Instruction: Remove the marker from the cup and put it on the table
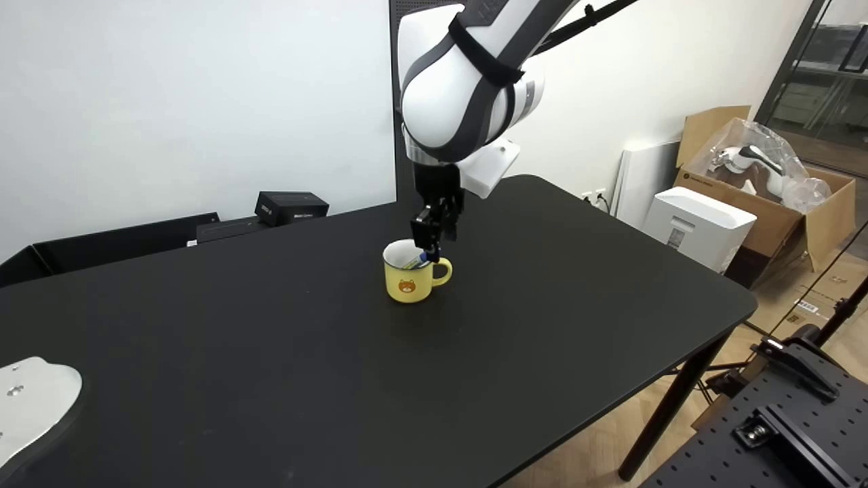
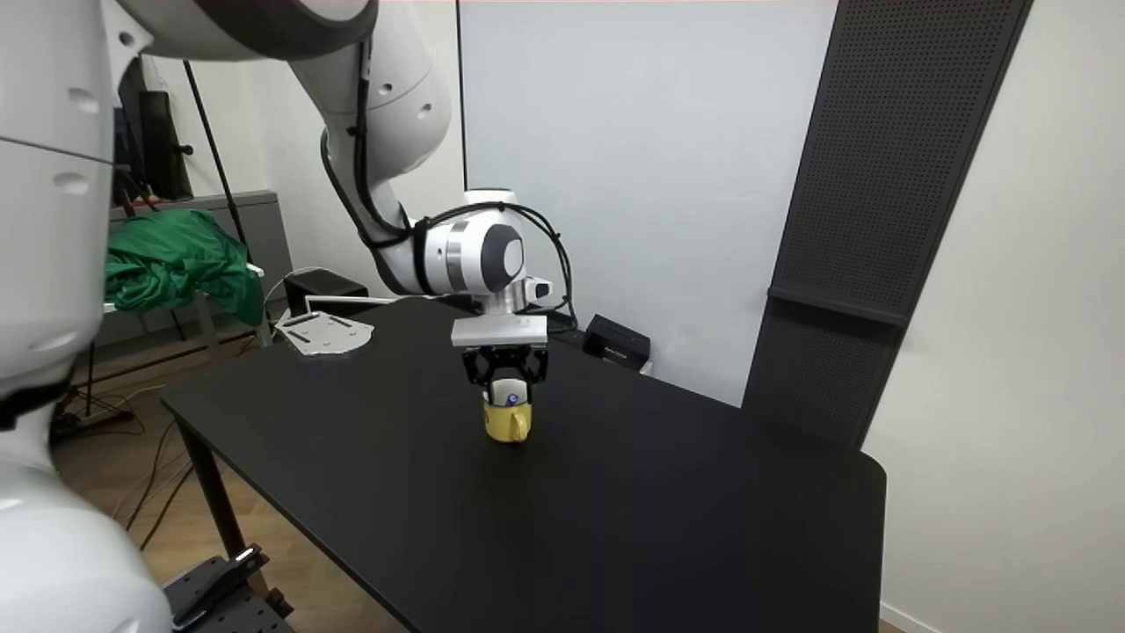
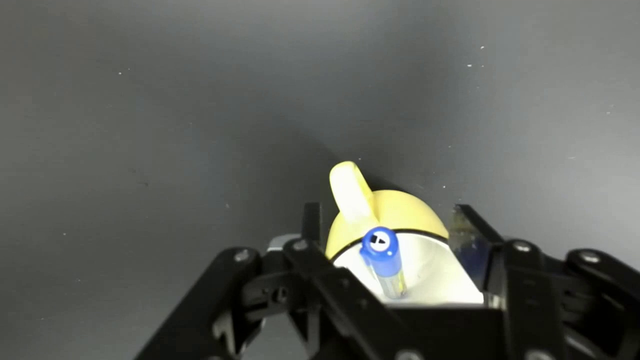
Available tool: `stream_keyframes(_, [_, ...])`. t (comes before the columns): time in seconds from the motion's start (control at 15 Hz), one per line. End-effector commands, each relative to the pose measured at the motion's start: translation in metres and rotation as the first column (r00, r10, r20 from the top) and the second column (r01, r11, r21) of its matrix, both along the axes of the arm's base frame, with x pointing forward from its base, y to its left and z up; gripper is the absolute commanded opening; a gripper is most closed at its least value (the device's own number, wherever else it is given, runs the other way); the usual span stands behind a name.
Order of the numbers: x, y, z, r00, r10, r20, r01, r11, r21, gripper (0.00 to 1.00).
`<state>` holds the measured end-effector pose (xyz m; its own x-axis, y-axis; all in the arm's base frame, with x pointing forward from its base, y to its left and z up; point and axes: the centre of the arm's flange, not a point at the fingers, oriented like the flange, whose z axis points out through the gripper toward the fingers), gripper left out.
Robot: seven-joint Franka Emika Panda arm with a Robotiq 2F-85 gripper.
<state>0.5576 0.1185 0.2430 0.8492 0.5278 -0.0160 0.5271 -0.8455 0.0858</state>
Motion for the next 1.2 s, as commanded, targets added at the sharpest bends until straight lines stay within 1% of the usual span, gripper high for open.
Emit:
stream_keyframes(0.0, [0.01, 0.002, -0.002, 1.0, 0.0, 0.013, 0.0, 1.0, -0.006, 0.39])
stream_keyframes(0.07, [0.011, 0.002, -0.003, 1.0, 0.001, 0.014, -0.001, 1.0, -0.005, 0.31])
stream_keyframes(0.33, [0.013, 0.002, -0.004, 1.0, 0.003, 0.016, -0.003, 1.0, -0.003, 0.05])
stream_keyframes(0.4, [0.013, 0.002, -0.004, 1.0, 0.003, 0.017, -0.003, 1.0, -0.003, 0.01])
stream_keyframes(0.47, [0.013, 0.001, -0.004, 1.0, 0.004, 0.017, -0.004, 1.0, -0.003, 0.05])
stream_keyframes(0.73, [0.011, 0.003, 0.001, 1.0, 0.017, 0.022, -0.017, 1.0, -0.001, 0.05])
stream_keyframes(0.93, [0.004, 0.006, 0.021, 0.999, 0.022, 0.044, -0.022, 1.0, -0.011, 0.05])
stream_keyframes(1.13, [-0.004, 0.008, 0.052, 0.996, 0.031, 0.087, -0.028, 0.999, -0.026, 0.05])
